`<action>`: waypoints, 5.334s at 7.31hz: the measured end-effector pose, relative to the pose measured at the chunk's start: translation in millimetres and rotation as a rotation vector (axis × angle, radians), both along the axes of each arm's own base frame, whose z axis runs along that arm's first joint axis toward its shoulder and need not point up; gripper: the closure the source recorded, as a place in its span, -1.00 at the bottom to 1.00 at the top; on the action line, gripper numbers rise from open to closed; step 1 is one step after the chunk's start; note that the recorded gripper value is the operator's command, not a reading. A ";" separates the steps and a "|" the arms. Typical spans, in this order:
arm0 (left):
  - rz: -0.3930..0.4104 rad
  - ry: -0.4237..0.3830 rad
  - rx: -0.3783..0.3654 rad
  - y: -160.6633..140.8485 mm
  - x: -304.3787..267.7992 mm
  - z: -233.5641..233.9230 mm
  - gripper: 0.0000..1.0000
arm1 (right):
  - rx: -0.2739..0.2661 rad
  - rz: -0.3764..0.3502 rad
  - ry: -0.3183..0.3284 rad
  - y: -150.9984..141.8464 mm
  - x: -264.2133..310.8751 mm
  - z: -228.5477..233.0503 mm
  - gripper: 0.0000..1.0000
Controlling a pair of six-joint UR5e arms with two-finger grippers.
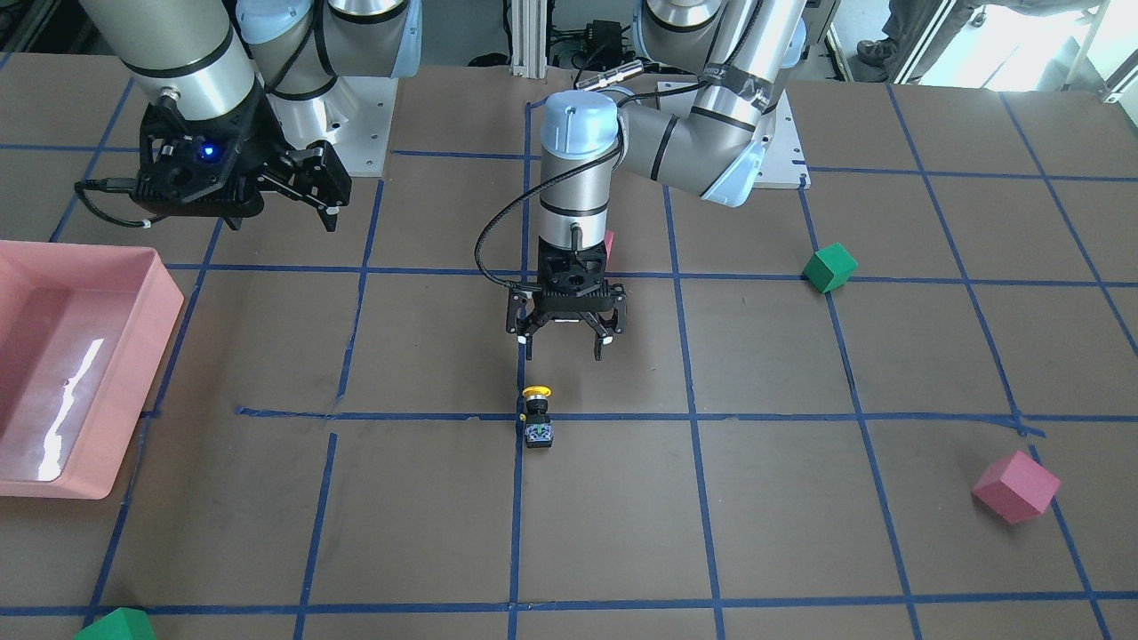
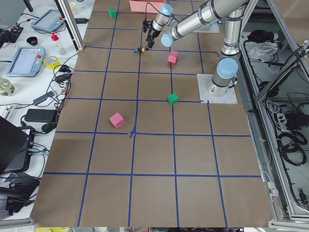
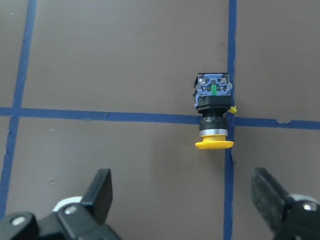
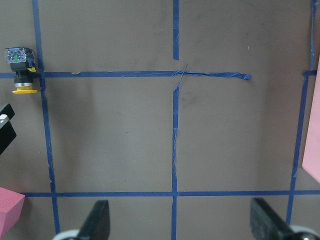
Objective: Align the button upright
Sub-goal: 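Lower the left gripper and close it on the button's yellow cap, then lift and turn the button with the left gripper, cap upward, then lower the button upright onto the table with the left gripper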
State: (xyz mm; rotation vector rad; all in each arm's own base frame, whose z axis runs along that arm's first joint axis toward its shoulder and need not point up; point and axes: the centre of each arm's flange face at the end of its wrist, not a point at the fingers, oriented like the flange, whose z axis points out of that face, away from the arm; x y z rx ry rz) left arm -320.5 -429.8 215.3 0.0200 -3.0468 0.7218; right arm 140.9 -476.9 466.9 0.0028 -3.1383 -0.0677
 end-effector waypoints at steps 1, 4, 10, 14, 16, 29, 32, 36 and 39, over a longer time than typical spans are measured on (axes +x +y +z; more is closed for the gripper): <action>-0.017 -0.028 -0.019 -1.3 -2.4 -16.6 -0.88 | -0.003 -0.003 -0.001 0.3 -0.1 1.8 -1.00; -0.027 -0.048 -0.100 -9.3 -7.4 -57.2 -0.86 | -0.026 -0.006 -0.017 -0.6 2.6 10.4 -1.00; -0.068 -0.027 -0.162 -3.3 -20.5 -62.9 -0.73 | -0.022 -0.003 -0.019 -2.2 5.3 7.7 -1.00; -0.066 -0.028 -0.160 -7.3 -22.7 -66.2 0.24 | -0.017 -0.002 -0.020 -2.6 5.4 5.3 -1.00; -0.062 -0.027 -0.163 -11.5 -24.2 -65.3 0.64 | -0.016 -0.001 -0.020 -2.4 5.5 4.8 -1.00; 0.744 0.634 0.730 -169.3 42.1 54.8 1.00 | -0.005 -0.001 -0.020 -1.3 4.8 -0.3 -1.00; 0.891 0.798 0.962 -175.5 63.8 31.1 1.00 | -0.002 0.000 -0.020 -1.0 4.7 -1.2 -1.00; 0.947 0.817 1.114 -170.4 64.9 -30.3 1.00 | -0.001 0.002 -0.020 -0.2 5.4 -1.4 -1.00; 0.973 0.747 1.083 -172.0 70.1 -40.5 1.00 | 0.001 0.002 -0.020 -0.2 5.7 -1.9 -1.00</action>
